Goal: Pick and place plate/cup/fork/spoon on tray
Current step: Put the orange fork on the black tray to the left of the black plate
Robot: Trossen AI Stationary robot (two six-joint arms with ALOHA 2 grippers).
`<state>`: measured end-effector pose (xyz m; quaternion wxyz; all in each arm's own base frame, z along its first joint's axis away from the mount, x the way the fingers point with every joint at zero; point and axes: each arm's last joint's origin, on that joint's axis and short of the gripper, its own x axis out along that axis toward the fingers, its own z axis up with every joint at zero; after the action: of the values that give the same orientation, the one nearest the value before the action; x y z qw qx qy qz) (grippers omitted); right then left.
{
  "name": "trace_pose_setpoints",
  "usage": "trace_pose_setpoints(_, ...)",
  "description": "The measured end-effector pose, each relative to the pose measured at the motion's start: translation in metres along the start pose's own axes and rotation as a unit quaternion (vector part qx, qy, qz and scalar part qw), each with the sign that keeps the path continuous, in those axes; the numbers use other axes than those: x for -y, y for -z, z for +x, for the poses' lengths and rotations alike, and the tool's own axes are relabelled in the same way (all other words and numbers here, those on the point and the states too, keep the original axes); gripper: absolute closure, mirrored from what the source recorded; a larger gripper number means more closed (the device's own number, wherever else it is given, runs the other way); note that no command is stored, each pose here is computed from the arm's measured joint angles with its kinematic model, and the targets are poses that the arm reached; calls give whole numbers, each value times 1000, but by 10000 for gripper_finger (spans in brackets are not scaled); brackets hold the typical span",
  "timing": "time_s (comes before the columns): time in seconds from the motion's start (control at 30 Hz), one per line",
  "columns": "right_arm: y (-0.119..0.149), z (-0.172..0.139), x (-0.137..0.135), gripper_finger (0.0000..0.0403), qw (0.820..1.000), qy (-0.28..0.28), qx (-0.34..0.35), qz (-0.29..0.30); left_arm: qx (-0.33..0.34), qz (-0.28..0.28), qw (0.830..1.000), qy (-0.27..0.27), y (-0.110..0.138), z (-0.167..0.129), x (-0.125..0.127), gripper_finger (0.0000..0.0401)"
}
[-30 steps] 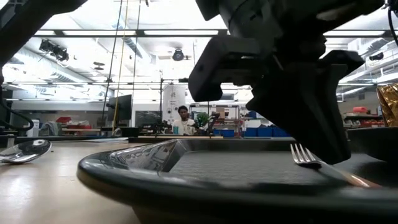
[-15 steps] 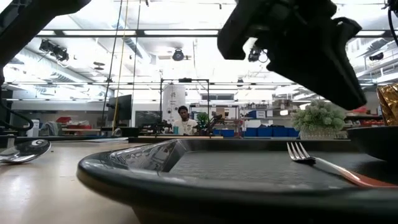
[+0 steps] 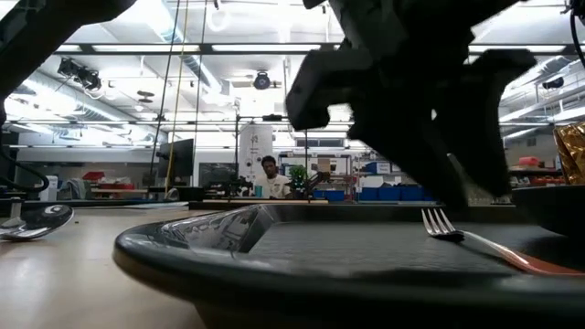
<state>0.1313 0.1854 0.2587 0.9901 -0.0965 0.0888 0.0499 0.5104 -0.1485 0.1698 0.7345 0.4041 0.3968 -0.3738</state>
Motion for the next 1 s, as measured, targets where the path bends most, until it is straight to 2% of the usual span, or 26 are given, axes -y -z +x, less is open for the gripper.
trace_pose_setpoints(0.4, 0, 0, 0, 289, 1000, 0, 0, 2, -9, 13, 1000, 14, 8, 20, 2, 246)
trace_pose_setpoints(0.57, 0, 0, 0, 289, 1000, 0, 0, 3, -12, 35, 999, 19, 9, 25, 4, 256)
trace_pose_setpoints(1.0, 0, 0, 0, 289, 1000, 2, 0, 2, -8, -18, 999, 27, 10, 27, 5, 316)
